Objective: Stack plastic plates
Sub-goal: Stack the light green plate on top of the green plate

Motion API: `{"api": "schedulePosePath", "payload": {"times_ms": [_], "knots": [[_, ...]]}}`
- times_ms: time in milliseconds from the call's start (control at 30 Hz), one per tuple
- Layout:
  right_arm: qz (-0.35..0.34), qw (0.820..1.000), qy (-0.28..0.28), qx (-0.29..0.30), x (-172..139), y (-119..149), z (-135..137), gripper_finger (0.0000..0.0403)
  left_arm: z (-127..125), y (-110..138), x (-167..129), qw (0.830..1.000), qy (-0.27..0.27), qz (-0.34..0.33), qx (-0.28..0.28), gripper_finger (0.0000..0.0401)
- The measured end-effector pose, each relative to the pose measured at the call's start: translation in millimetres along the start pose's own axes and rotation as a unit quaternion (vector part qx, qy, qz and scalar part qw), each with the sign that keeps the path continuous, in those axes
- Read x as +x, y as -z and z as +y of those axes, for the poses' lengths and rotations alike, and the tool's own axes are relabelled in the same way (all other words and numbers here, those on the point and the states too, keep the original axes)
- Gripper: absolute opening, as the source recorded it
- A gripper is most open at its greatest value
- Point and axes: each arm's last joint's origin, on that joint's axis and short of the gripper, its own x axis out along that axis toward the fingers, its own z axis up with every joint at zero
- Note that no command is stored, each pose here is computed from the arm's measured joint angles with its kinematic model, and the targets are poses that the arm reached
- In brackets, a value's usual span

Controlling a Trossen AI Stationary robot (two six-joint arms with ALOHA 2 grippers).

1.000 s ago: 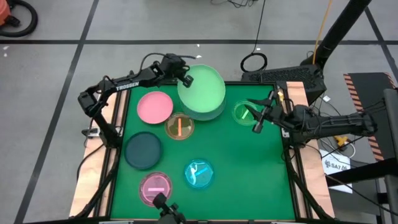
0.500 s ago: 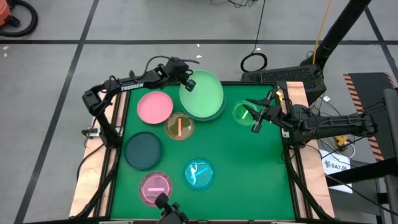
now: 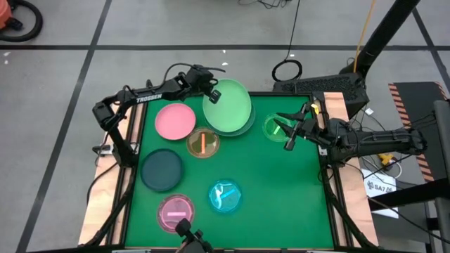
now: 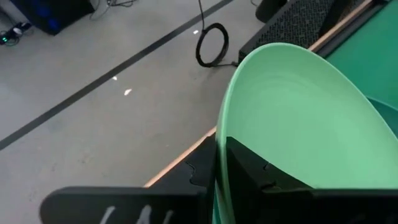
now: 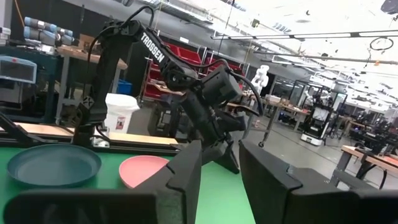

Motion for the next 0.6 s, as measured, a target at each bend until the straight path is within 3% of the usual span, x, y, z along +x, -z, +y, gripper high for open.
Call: {"api": "schedulePosePath", "payload": {"times_ms": [467,600], "knots": [[0.003,1.000,0.000,-0.030,-0.1,0.6,0.1,0.0102,-11.0,-3.6,-2.1,1.000,0.017,-0.023,0.014,0.0036],[0.015,1.000,-0.005,-0.007,-0.1,3.1,1.0,0.0102,-15.2,-2.2,-2.8,1.000,0.018,-0.018,0.014,0.0036]]}}
